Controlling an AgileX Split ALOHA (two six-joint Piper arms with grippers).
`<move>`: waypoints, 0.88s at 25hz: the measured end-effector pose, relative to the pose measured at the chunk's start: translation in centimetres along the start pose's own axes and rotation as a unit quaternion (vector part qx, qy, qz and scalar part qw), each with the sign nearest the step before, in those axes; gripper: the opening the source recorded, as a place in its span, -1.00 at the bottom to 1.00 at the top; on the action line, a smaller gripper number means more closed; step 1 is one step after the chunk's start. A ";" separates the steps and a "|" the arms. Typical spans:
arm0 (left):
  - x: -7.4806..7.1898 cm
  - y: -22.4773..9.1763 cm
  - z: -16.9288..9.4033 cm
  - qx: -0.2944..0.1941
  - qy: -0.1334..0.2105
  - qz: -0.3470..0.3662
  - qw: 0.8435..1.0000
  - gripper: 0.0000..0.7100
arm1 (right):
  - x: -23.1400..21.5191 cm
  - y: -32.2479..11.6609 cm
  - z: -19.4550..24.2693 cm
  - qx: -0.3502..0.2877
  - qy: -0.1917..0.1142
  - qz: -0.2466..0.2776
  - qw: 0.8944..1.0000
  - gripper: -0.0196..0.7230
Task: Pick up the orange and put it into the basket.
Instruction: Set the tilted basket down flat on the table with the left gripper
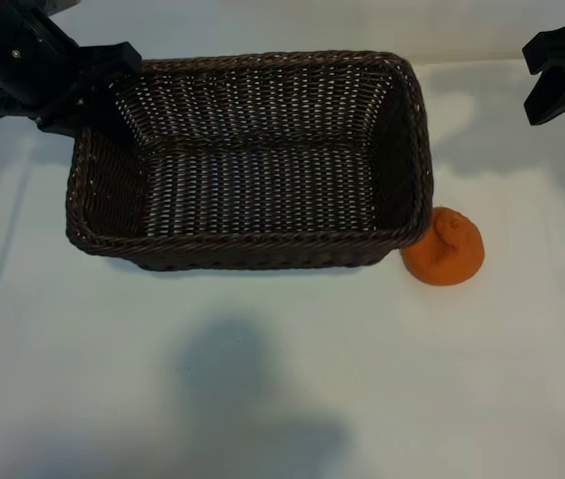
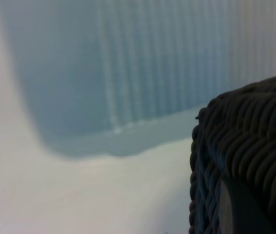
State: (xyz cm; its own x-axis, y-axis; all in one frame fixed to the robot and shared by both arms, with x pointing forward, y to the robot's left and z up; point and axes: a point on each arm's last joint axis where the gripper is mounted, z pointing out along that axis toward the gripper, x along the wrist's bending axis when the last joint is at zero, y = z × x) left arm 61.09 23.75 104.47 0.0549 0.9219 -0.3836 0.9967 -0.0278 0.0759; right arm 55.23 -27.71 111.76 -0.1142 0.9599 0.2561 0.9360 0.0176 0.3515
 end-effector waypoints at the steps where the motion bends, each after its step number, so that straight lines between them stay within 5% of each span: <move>1: -0.1 0.0 0.0 0.000 0.000 0.000 1.000 -0.55 | 0.0 0.0 0.0 0.000 0.000 0.000 1.000 0.22; 10: 0.2 0.0 0.2 0.003 0.010 0.002 1.000 -0.55 | 0.0 0.0 0.0 0.000 0.000 0.000 1.000 0.22; 22: 2.0 1.5 4.9 0.048 0.012 -0.023 0.999 -0.55 | 0.0 0.0 0.0 0.000 0.000 0.000 1.000 0.22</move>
State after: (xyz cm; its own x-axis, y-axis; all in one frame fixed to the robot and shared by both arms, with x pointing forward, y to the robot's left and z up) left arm 62.96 23.68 99.25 0.0077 0.9319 -0.3626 0.9994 -0.0198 -0.0299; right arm 55.23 -27.70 111.76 -0.1142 0.9596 0.2570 0.9360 0.0172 0.3516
